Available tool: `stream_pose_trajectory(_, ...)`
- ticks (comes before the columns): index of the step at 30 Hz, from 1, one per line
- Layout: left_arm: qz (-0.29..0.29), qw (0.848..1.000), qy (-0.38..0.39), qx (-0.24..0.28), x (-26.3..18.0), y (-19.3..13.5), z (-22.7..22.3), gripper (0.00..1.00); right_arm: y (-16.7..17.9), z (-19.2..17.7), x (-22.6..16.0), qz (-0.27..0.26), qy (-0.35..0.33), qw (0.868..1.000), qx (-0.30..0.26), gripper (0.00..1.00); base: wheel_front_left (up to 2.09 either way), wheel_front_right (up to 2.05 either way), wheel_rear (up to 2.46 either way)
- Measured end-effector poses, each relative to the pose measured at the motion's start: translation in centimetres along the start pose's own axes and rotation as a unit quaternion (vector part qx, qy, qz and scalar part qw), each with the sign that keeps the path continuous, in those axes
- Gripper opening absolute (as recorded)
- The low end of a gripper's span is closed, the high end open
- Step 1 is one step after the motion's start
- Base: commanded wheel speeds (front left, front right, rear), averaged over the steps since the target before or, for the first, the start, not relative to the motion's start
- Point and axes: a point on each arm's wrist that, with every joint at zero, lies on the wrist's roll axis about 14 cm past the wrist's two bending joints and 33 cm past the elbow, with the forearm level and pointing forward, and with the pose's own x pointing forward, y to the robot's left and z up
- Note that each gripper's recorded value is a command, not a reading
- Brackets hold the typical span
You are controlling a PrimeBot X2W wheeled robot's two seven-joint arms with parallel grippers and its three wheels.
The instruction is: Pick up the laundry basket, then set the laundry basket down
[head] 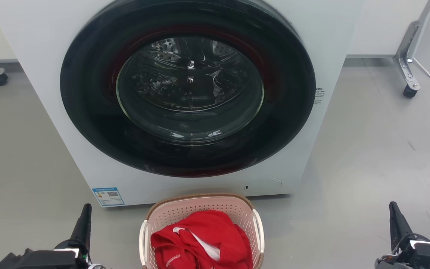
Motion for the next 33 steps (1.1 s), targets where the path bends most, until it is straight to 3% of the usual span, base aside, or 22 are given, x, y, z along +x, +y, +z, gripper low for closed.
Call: stream_pose_trajectory(33,0.000,1.000,0.000,0.000,0.00,0.02,-0.01,0.00,0.01,0.00,0.00,0.000,0.000,1.000,0.000,0.00,0.00,0.00,0.00)
